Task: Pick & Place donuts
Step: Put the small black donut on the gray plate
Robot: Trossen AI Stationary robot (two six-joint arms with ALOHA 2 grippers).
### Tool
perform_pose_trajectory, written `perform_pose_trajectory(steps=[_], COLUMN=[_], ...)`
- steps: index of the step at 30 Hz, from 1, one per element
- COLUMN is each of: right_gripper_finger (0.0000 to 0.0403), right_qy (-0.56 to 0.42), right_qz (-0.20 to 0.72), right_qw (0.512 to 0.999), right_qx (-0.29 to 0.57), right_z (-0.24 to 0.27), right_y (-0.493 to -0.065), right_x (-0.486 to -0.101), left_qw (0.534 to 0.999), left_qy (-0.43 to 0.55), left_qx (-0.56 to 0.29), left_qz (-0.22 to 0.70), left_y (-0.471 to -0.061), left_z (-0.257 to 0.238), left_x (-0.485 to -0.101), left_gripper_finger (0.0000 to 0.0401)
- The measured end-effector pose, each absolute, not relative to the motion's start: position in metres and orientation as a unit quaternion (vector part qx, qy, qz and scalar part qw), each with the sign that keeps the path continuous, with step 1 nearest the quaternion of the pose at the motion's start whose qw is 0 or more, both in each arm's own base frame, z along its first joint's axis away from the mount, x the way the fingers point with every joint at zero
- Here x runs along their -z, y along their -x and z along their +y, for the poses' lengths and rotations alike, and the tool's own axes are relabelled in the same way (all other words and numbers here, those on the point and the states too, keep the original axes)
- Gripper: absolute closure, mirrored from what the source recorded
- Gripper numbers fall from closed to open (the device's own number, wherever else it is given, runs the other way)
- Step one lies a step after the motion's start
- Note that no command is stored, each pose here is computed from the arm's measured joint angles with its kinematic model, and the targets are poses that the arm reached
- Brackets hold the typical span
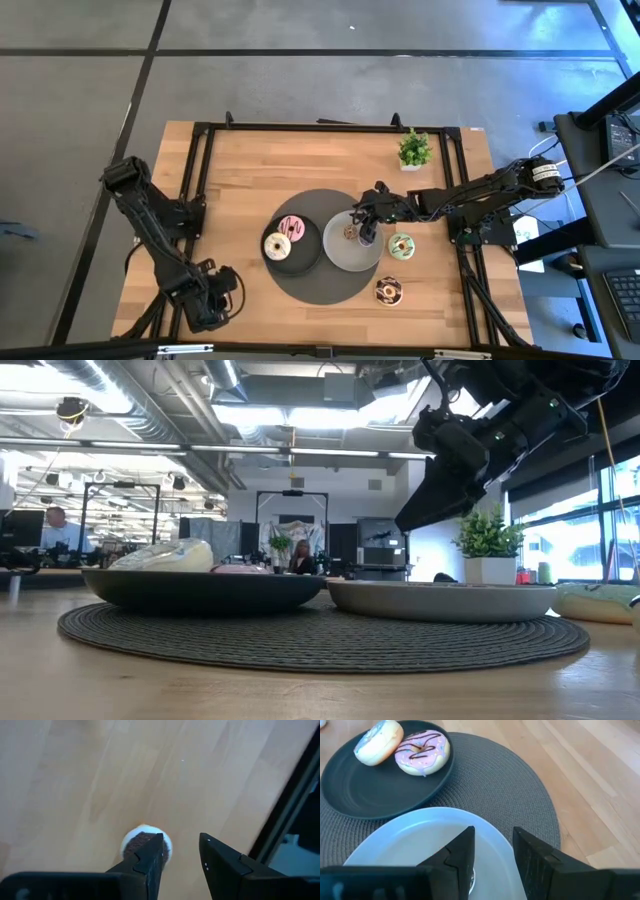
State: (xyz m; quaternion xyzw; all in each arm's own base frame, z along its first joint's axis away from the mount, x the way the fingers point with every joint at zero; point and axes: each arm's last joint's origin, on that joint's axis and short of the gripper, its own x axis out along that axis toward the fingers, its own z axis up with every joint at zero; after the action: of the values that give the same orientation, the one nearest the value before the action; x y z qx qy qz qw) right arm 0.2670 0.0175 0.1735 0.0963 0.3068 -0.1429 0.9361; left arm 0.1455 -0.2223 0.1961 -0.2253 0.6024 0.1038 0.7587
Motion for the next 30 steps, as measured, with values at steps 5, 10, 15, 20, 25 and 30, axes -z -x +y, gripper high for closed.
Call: perform_pose_trajectory(steps=[5,10,15,20,25,30], right_gripper_finger=[0.0268,0.0268,0.0268,0.0268,0.0268,0.0268], right_qy=[-0.097,-0.097,-0.097,-0.095,-0.096,-0.096], right_qz=[0.304,0.304,0.304,0.305,0.305,0.305], right_qw=[0.937,0.937,0.937,0.937,0.937,0.937], right_qx=[0.143,0.143,0.142,0.142,0.142,0.142], right_z=[0.018,0.017,0.018,0.018,0.018,0.017], right_y=[-0.267,-0.267,-0.267,-0.267,-0.267,-0.267], right_x=[-0.174,-0.174,-0.174,-0.174,-0.174,-0.174], left_qw=[0.758,0.764,0.736,0.710,0.704,0.702], left_qy=[0.178,0.126,0.096,0.074,0.056,0.055], left_qx=[-0.086,-0.060,-0.044,-0.051,-0.063,-0.064], left_qz=[0.621,0.630,0.669,0.698,0.706,0.707], left_y=[-0.143,-0.142,-0.142,-0.143,-0.145,-0.145], left_z=[-0.219,-0.221,-0.225,-0.230,-0.232,-0.233], left_x=[-0.195,-0.190,-0.177,-0.160,-0.148,-0.147], left_gripper_finger=[0.0288,0.0298,0.0308,0.0314,0.0315,0.0315])
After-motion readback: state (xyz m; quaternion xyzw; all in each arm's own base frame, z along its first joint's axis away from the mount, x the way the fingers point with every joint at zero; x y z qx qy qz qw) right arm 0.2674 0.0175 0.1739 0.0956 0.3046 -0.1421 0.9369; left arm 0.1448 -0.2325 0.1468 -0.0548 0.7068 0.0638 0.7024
